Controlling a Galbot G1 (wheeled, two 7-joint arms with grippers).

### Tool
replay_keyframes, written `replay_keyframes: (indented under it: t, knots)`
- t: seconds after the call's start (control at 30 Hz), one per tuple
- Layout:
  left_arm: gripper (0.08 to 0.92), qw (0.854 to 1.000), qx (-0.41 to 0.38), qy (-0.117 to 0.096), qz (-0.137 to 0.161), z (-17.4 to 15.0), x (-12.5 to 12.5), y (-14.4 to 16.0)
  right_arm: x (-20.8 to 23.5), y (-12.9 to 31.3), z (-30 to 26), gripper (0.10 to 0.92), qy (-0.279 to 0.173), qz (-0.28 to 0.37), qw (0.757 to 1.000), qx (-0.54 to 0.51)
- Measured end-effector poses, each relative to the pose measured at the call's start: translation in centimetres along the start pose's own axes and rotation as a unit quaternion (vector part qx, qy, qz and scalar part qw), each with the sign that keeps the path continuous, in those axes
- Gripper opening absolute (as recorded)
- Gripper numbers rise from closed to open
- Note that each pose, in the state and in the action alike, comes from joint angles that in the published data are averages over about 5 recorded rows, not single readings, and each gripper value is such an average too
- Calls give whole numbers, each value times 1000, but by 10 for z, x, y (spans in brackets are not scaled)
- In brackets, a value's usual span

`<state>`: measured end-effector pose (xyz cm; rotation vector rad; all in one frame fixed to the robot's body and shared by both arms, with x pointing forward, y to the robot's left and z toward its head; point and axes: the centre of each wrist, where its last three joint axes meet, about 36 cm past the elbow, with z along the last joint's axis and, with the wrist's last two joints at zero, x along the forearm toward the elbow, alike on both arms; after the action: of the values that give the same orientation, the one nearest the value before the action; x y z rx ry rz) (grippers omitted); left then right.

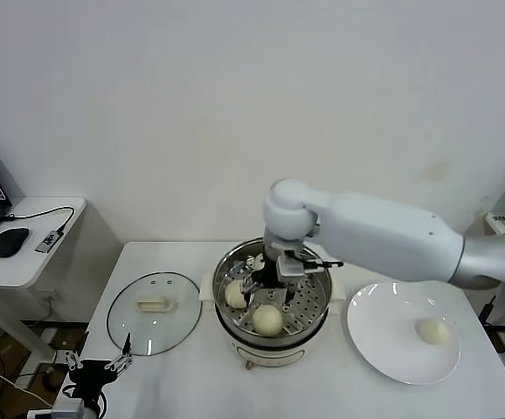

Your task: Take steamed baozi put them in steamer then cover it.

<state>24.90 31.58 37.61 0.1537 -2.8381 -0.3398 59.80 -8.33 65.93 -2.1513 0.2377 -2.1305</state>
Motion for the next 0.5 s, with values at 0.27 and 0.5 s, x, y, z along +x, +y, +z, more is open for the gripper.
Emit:
replay_keyframes:
  t: [0.27, 0.5]
  knots:
    - [823, 1000, -1, -2, 10, -2, -1, -3, 58, 64, 16, 823, 12, 49, 984, -169]
    - [823, 1000, -1, -6, 17, -4, -4, -5, 81, 154, 18, 823, 22, 77, 931, -356]
